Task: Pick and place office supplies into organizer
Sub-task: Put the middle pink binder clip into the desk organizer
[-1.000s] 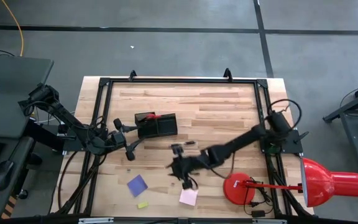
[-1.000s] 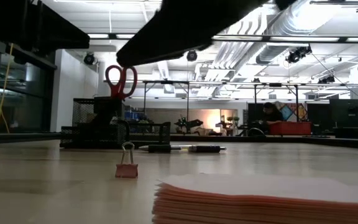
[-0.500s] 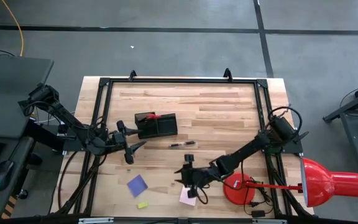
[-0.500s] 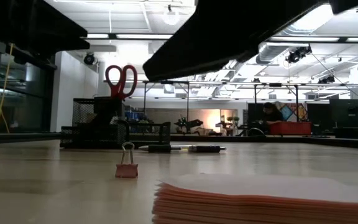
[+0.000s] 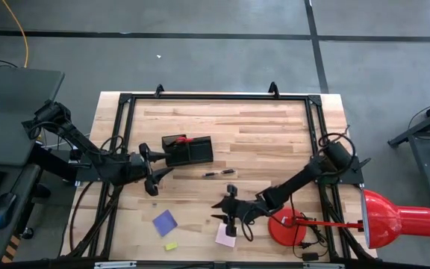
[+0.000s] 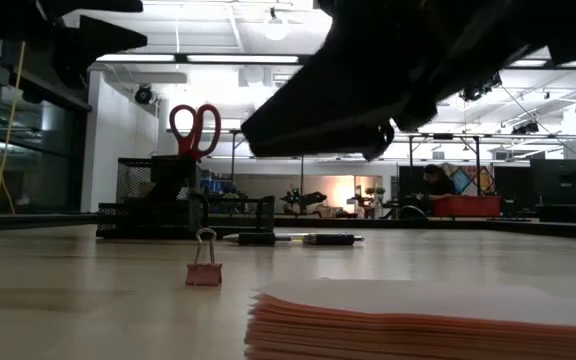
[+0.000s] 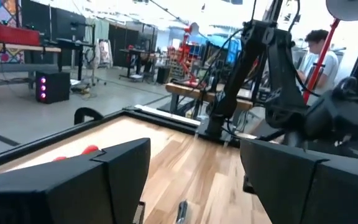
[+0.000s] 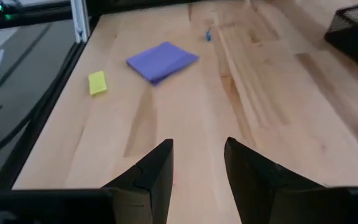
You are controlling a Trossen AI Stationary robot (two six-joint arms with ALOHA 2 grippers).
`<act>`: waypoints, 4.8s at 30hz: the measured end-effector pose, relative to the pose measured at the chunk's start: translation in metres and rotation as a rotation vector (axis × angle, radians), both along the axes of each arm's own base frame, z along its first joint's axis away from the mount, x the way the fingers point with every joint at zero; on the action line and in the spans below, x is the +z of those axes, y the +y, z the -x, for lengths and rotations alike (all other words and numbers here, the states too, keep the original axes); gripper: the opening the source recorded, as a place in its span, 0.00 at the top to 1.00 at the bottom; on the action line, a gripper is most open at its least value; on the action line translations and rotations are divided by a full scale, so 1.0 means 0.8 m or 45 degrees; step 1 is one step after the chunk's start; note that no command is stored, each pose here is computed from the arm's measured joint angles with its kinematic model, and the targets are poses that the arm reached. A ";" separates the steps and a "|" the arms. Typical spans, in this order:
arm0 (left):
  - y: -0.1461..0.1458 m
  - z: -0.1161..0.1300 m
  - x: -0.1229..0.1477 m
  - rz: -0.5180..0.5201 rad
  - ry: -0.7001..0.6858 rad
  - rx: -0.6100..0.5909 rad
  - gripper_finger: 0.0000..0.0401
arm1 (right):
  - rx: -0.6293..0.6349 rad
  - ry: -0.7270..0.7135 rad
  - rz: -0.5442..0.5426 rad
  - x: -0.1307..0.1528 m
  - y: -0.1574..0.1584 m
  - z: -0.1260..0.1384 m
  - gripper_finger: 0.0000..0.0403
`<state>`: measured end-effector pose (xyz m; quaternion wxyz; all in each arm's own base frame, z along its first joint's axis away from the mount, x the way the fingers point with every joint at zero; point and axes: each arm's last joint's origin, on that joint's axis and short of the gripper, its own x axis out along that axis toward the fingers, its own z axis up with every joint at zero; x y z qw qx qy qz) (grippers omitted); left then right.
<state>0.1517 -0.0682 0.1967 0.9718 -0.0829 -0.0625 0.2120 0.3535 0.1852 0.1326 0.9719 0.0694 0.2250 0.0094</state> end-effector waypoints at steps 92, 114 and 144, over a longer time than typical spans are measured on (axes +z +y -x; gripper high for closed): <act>-0.003 -0.002 -0.011 -0.015 0.079 -0.078 0.40 | 0.016 -0.026 0.112 -0.071 0.005 -0.042 0.99; -0.016 0.009 0.002 -0.116 0.037 -0.185 0.40 | 0.103 0.181 0.412 -0.004 -0.103 -0.143 1.00; -0.046 0.043 0.024 -0.221 -0.087 -0.421 0.40 | 0.010 0.206 0.327 0.050 -0.251 -0.182 1.00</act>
